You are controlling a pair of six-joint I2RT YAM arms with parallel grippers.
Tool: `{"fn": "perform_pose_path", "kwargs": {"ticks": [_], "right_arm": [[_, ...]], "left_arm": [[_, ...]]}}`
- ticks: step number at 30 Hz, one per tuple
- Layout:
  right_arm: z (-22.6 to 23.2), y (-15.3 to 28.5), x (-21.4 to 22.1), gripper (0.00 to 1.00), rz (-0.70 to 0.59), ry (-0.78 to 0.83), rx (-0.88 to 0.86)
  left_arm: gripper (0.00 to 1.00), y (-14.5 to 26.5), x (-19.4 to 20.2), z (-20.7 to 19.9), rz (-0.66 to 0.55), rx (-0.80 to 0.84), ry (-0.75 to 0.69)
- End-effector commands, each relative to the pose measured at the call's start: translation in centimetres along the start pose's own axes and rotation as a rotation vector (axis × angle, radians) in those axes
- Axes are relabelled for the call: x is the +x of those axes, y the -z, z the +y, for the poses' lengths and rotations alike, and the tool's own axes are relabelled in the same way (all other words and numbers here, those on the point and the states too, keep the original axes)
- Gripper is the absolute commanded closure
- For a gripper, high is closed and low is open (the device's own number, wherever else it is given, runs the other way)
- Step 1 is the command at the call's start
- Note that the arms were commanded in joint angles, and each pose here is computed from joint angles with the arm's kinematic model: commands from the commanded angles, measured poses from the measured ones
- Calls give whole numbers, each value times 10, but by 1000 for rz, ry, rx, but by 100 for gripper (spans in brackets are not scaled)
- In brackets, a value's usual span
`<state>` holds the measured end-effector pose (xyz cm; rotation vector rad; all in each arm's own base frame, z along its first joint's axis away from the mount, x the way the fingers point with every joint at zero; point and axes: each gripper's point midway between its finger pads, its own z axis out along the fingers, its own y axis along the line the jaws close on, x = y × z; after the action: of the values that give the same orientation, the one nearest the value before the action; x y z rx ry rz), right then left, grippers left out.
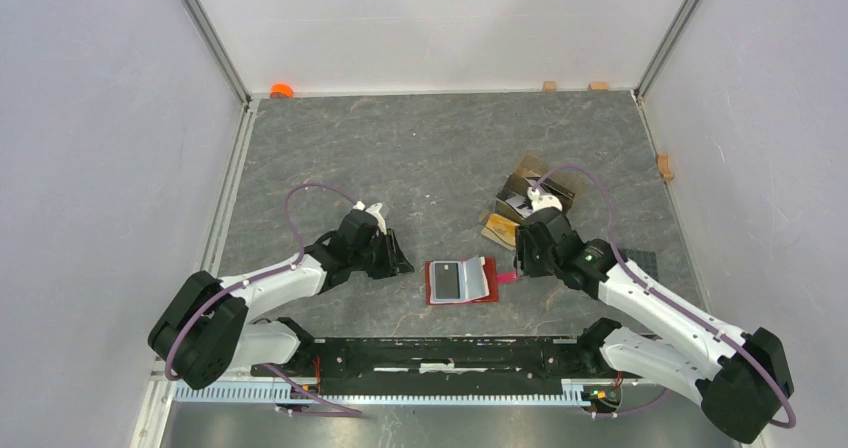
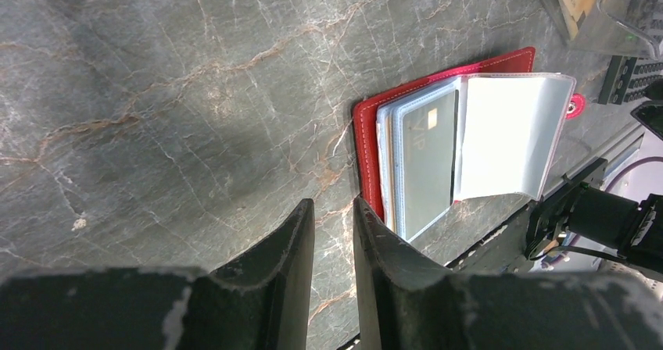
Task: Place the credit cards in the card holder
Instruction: Close the card holder at the center of the board.
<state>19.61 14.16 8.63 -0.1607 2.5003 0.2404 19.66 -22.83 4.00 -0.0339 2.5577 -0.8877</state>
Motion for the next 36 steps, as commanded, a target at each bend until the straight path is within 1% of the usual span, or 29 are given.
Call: {"fn": "perform_pose_path", "kwargs": {"ticks": [1, 3, 5, 11, 17, 20, 21, 22, 23, 24, 25, 29, 33, 36], "right_arm": [[-16, -8, 11, 54, -16, -65, 18], [-1, -16, 16, 53, -14, -77, -81], [8, -22, 20, 53, -8, -98, -140], [3, -38, 30, 51, -7, -154, -144], [1, -47, 32, 53, -46, -184, -166], [9, -47, 33, 59, -46, -189, -219], [10, -48, 33, 65, -52, -190, -228], [12, -46, 28, 83, -81, -183, -242], [12, -45, 25, 92, -89, -178, -243], [12, -43, 22, 97, -98, -169, -246], [14, -41, 18, 100, -110, -161, -251], [26, -26, -2, 100, -157, -113, -317], [59, -5, -19, 100, -193, -66, -500], [86, 5, -19, 100, -181, -48, -653]], "left_arm": [[68, 3, -6, -2, -20, 8, -33], [68, 3, -6, -2, -19, 10, -35], [68, 3, -6, -3, -17, 13, -34], [68, 5, -5, -6, -13, 27, -35], [69, 1, 2, -4, 4, 40, -23], [70, -2, 5, -4, 8, 60, -9], [70, -3, 7, -4, 9, 69, -3], [71, -7, 12, -4, 17, 81, 11], [72, -10, 14, -3, 23, 76, 10], [72, -12, 16, -2, 27, 73, 10], [72, -14, 20, -1, 36, 70, 11], [73, -26, 28, -7, 60, 99, 22], [75, -36, 32, -14, 73, 121, 25], [76, -42, 34, -13, 83, 119, 23]]}}
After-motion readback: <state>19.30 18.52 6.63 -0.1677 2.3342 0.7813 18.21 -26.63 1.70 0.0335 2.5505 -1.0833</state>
